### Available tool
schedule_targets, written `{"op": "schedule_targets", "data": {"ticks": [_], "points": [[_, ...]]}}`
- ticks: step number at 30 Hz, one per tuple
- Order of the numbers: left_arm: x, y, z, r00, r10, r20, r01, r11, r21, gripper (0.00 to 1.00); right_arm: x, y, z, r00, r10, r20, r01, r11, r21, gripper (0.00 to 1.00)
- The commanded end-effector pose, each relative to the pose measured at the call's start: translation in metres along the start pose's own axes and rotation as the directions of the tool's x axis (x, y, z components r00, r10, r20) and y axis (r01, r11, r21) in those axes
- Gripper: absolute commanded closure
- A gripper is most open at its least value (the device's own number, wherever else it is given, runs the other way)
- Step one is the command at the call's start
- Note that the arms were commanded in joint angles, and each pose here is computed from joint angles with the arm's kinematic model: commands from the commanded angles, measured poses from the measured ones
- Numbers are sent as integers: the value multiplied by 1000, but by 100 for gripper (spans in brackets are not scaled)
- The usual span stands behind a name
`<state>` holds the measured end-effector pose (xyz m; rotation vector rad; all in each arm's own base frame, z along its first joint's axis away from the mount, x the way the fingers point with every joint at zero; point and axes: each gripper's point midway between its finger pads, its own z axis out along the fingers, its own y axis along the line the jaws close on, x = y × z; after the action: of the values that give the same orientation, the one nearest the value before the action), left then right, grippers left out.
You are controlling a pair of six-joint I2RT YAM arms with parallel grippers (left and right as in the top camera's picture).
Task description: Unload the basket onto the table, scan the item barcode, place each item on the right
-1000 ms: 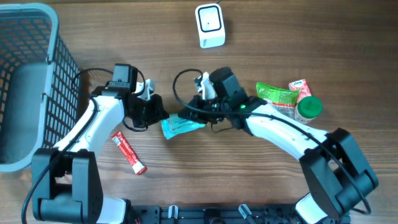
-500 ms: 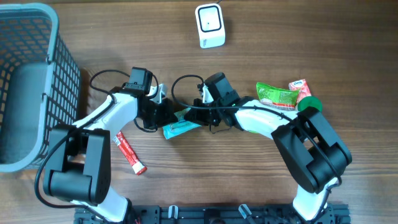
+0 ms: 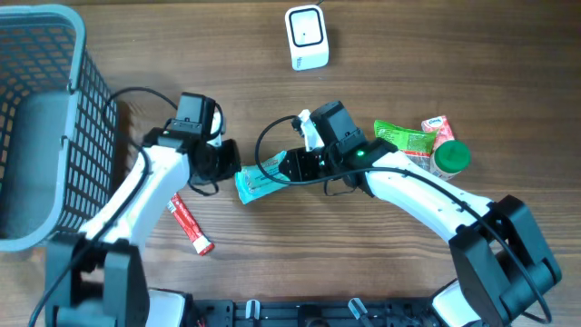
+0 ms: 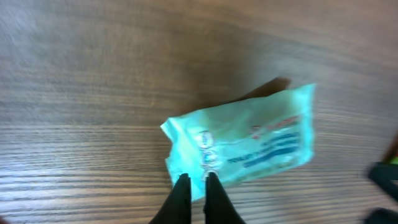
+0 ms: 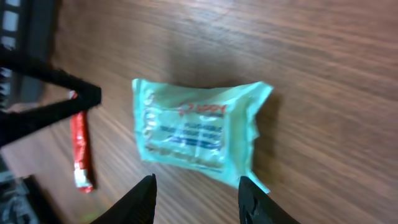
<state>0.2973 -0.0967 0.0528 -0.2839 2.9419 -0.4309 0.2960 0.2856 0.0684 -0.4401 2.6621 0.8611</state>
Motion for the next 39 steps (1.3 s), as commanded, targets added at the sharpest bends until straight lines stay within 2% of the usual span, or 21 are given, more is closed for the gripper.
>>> {"op": "schedule_targets", "data": {"ticks": [1,2,4,5,7,9,12,15,18,19,21,22,25,26,29,30,31,33,34,35,39], "points": [[14,15,26,996,-32,-79,28,998,-51,86,4,-19,9,1000,-16,-7,17,997,74,57],[14,17,31,995,-36,-91,31,998,-56,59,5,-21,12,1000,-16,-15,17,997,78,58],[18,20,38,992,-43,-115,35,997,-67,35,12,-29,23,999,-4,-40,7,996,88,60],[18,20,39,992,-43,-117,35,997,-68,27,15,-32,27,999,3,-54,2,996,93,60],[18,17,39,992,-29,-122,23,999,-48,19,19,-37,34,997,11,-70,-4,995,99,61],[24,5,39,988,17,-152,-13,1000,28,18,19,-36,35,998,14,-69,-7,995,95,65],[29,5,43,987,17,-157,-10,999,45,25,20,-37,35,997,23,-71,-16,995,97,65],[34,7,57,991,23,-132,-14,997,73,27,22,-38,37,996,47,-75,-39,994,101,66],[35,5,64,994,31,-109,-18,993,114,42,26,-37,41,994,54,-97,-46,996,81,67],[37,2,64,993,32,-113,-17,991,132,56,27,-36,41,994,55,-99,-47,996,79,67],[40,2,64,991,29,-128,-12,991,133,74,27,-36,41,993,67,-98,-59,995,80,67],[42,3,64,991,27,-133,-9,991,132,79,27,-36,41,993,71,-98,-63,995,81,67],[46,5,64,988,21,-153,-2,992,123,83,26,-36,41,992,79,-95,-71,994,81,68],[46,5,64,988,22,-153,-3,992,123,96,26,-36,41,992,78,-95,-71,994,81,68],[30,3,52,994,48,-101,-36,993,113,96,19,-34,40,995,68,-73,-62,996,71,72],[16,5,39,997,49,-51,-46,997,69,96,9,-33,33,997,66,-45,-63,996,65,72],[-8,12,13,997,58,48,-56,998,-27,96,-4,-33,21,997,72,-10,-72,996,60,72],[-38,22,-32,975,42,218,-6,986,-164,96,-24,-31,-9,994,93,50,-94,995,21,71],[-58,33,-81,909,51,413,74,957,-281,96,-30,-38,-29,989,129,70,-130,991,9,71],[-63,41,-104,865,66,497,125,931,-342,96,-28,-44,-35,986,150,67,-152,988,21,71],[-62,60,-144,770,174,614,260,793,-551,96,-16,-72,-45,974,224,25,-225,972,69,72]]}}
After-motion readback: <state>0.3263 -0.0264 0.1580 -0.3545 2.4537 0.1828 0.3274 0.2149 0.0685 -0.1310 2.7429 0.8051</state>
